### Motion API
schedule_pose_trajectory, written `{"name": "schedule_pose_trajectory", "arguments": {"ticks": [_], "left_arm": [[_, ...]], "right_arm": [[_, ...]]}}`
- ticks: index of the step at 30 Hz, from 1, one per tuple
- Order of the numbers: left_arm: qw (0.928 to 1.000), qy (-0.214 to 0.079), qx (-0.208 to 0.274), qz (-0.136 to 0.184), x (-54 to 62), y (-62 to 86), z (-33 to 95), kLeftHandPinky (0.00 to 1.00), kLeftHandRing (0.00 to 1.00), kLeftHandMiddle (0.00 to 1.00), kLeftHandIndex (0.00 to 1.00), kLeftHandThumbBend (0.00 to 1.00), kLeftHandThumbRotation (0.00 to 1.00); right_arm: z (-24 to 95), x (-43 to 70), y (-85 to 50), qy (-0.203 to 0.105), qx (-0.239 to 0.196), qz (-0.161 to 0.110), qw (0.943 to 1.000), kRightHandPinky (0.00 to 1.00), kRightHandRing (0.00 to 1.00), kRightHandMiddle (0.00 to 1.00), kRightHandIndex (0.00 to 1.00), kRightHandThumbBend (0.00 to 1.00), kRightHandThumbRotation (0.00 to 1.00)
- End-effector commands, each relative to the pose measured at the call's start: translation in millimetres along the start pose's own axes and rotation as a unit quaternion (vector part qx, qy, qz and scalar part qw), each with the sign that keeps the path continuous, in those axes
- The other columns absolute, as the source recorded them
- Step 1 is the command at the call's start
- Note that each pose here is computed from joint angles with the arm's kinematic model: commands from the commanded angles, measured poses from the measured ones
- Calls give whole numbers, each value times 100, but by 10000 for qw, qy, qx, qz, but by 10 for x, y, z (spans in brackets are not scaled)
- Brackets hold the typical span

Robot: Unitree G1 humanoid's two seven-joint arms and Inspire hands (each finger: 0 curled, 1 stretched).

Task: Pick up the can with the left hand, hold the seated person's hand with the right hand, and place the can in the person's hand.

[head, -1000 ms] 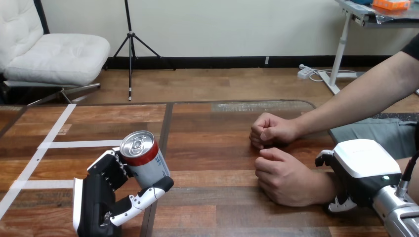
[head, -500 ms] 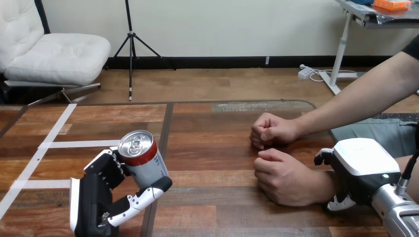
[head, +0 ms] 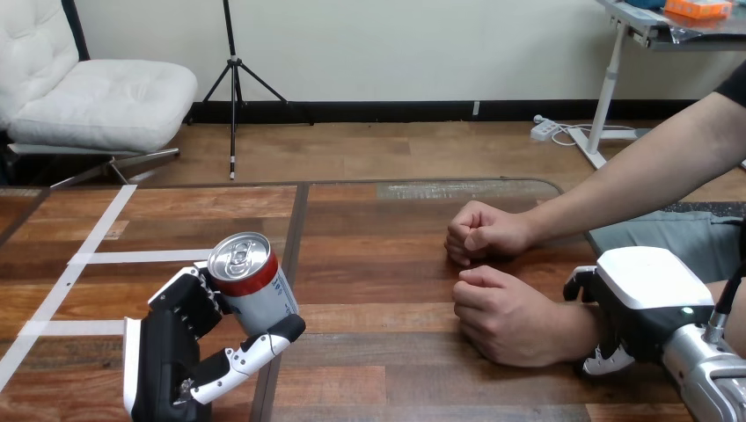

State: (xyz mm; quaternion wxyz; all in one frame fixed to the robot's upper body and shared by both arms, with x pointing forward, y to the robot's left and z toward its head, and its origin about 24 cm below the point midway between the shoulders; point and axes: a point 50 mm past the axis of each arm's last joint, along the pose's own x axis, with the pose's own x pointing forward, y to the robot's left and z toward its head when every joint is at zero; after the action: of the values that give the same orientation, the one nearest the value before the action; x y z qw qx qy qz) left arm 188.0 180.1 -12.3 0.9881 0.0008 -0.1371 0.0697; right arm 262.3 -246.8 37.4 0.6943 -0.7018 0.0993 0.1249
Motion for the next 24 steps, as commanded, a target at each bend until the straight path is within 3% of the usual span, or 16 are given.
{"name": "schedule_pose_trajectory", "arguments": {"ticks": [1,9,16,24], "left_arm": [[9983,-574,2,-52,184,0,172,45,44,48,51,73,0],[9985,-545,-73,-67,185,-1,169,45,44,48,51,73,0],[9985,-530,-84,-76,184,0,172,44,44,49,51,72,0],[9985,-541,-57,-59,187,-2,177,43,44,49,51,72,0]], "right_arm": [[12,17,115,75,120,387,9992,52,62,67,69,80,0],[12,13,105,145,169,605,9979,40,51,60,64,80,0],[8,7,101,193,270,783,9964,23,32,43,63,82,0],[-8,6,101,240,256,1016,9942,18,27,38,58,81,0]]}}
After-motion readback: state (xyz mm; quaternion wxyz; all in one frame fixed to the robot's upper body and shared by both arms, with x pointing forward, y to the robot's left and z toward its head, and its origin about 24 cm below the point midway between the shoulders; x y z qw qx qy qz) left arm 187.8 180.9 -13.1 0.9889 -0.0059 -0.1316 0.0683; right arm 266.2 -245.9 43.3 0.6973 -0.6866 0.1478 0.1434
